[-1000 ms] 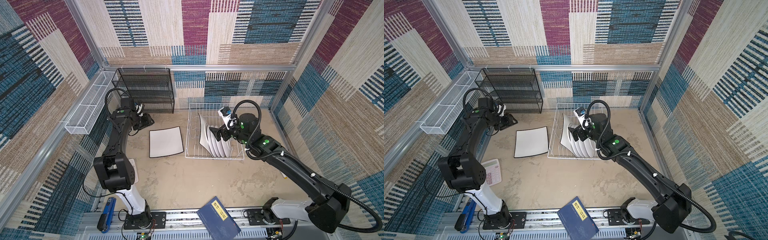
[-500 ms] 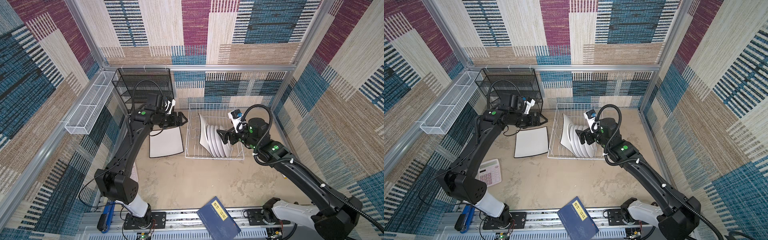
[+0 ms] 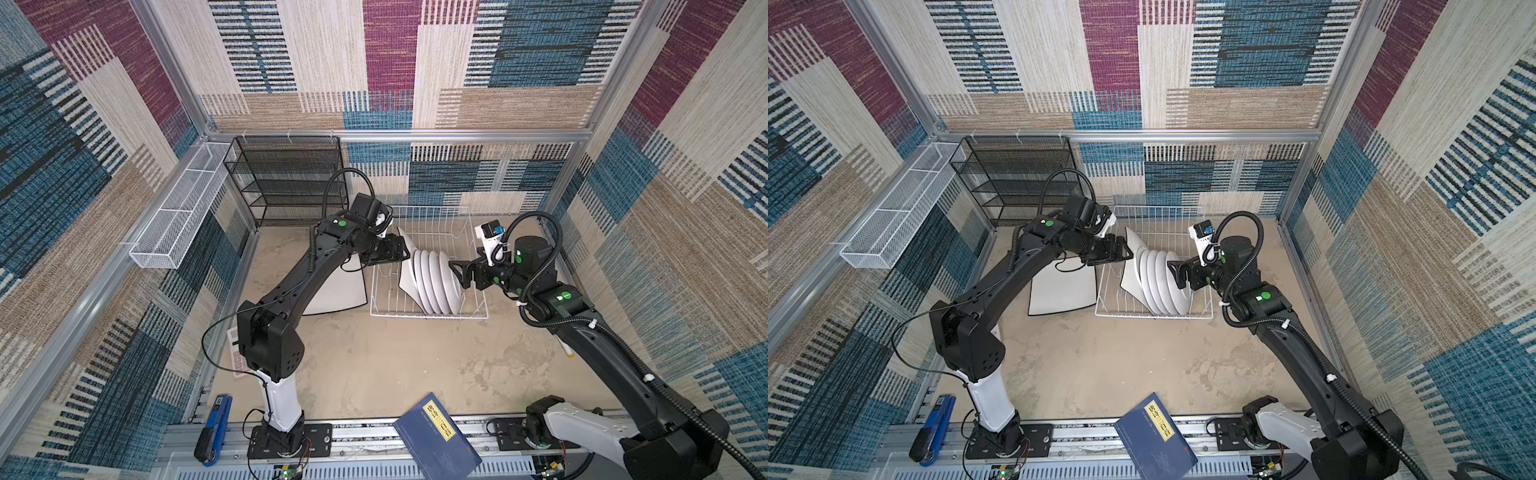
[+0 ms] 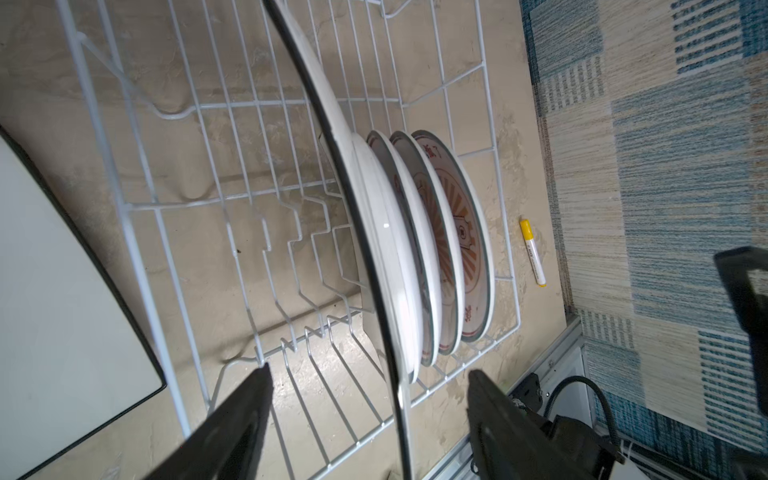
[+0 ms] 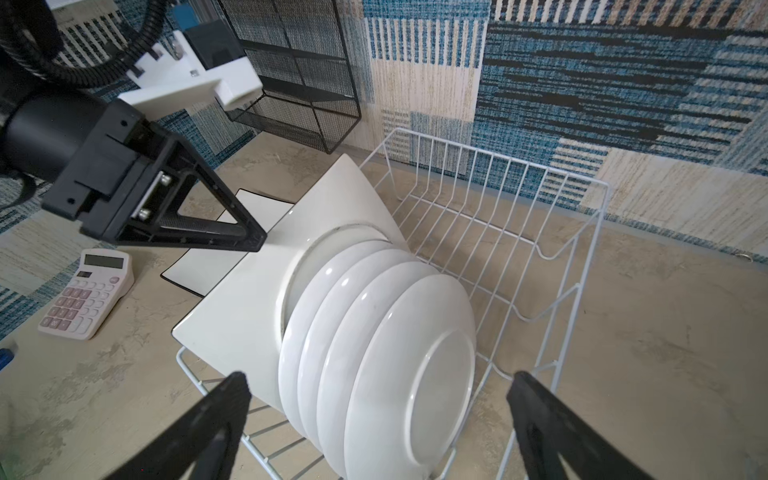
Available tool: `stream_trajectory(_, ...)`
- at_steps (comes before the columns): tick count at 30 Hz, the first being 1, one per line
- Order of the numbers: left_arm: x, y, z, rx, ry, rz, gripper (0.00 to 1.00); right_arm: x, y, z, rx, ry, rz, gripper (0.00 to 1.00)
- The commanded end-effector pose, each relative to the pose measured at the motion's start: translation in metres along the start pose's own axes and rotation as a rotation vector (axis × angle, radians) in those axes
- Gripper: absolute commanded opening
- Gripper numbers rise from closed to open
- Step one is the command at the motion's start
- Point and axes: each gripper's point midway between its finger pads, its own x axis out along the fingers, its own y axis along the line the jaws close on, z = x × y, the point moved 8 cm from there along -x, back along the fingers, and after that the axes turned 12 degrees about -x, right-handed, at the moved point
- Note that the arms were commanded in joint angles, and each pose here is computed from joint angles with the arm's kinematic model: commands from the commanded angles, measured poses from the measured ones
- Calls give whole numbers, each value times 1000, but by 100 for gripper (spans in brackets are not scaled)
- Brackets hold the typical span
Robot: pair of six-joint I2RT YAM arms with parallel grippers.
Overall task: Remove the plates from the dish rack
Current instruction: 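Reach the left gripper over the rack to the next white plate, then grasp the outermost white square plate's rim with the left gripper and tilt it out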
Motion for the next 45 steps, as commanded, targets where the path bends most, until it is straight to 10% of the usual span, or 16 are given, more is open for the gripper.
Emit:
stream_trajectory(1, 7, -7, 5, -15, -9, 8, 70, -1, 0, 5, 2, -61, 5, 99)
stream_trajectory(15, 43, 1, 11, -60, 43, 64, 38, 6, -8, 5, -20, -51, -44, 99)
stream_trajectory(45, 53, 5, 0, -168, 52, 97, 24, 11, -10, 4, -26, -45, -48, 99)
